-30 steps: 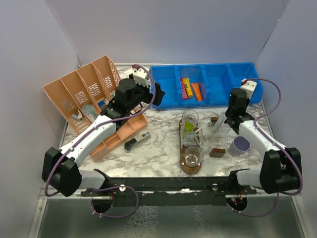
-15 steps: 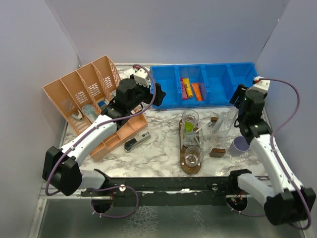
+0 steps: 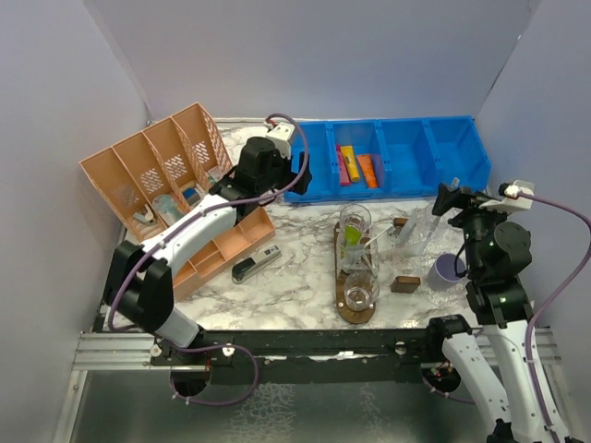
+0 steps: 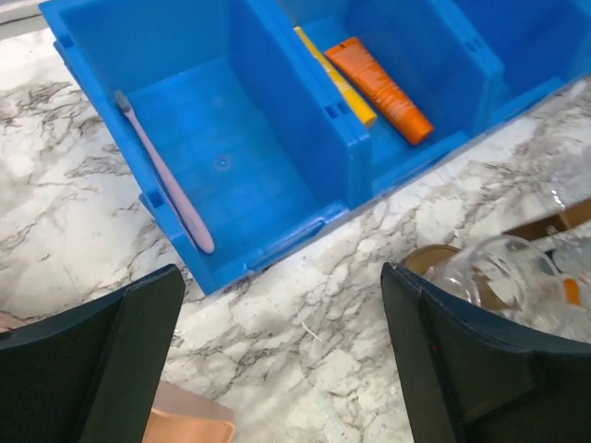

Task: Prepare toiletry sets of a toothbrush and toothpaste on the tray
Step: Place the toothbrush in the cup, then adjust the storage box at the center of the board.

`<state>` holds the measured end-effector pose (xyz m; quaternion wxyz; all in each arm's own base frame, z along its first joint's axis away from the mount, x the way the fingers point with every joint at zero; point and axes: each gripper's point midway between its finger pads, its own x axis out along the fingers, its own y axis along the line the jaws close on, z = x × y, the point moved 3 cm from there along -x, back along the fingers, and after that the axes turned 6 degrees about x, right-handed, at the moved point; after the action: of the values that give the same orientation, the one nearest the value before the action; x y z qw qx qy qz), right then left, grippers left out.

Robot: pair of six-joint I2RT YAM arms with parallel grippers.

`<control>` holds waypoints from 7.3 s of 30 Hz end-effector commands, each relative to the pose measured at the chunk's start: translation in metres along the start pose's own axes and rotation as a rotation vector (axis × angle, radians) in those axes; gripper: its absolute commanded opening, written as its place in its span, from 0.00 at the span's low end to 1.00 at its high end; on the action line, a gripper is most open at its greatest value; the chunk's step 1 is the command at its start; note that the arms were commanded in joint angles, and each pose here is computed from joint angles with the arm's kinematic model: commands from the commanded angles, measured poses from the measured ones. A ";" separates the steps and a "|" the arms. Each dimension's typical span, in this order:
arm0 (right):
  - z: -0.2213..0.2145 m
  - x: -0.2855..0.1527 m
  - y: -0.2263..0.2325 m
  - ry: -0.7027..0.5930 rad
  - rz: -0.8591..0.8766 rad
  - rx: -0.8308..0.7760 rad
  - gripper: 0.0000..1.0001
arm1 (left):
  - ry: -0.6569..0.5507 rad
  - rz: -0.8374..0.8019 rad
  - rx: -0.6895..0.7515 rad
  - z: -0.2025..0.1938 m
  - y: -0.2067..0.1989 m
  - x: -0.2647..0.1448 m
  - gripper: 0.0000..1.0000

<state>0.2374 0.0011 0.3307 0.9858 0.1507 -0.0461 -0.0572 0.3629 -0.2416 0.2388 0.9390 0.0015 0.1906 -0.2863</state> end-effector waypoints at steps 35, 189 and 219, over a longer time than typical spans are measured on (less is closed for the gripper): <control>-0.010 -0.028 -0.007 -0.037 0.009 0.027 0.78 | 0.417 0.819 0.361 -0.071 0.094 0.188 0.00; -0.017 -0.025 -0.004 -0.020 0.022 0.032 0.77 | 0.373 0.570 0.139 -0.019 0.118 0.126 0.00; -0.017 -0.025 -0.004 -0.019 0.021 0.032 0.77 | 0.223 0.547 0.106 0.043 0.100 0.088 0.00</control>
<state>0.2133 0.0038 0.3110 0.9844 0.1599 -0.0541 -0.0500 0.5005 -0.2122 0.1513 0.9218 0.1428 0.3594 -0.0243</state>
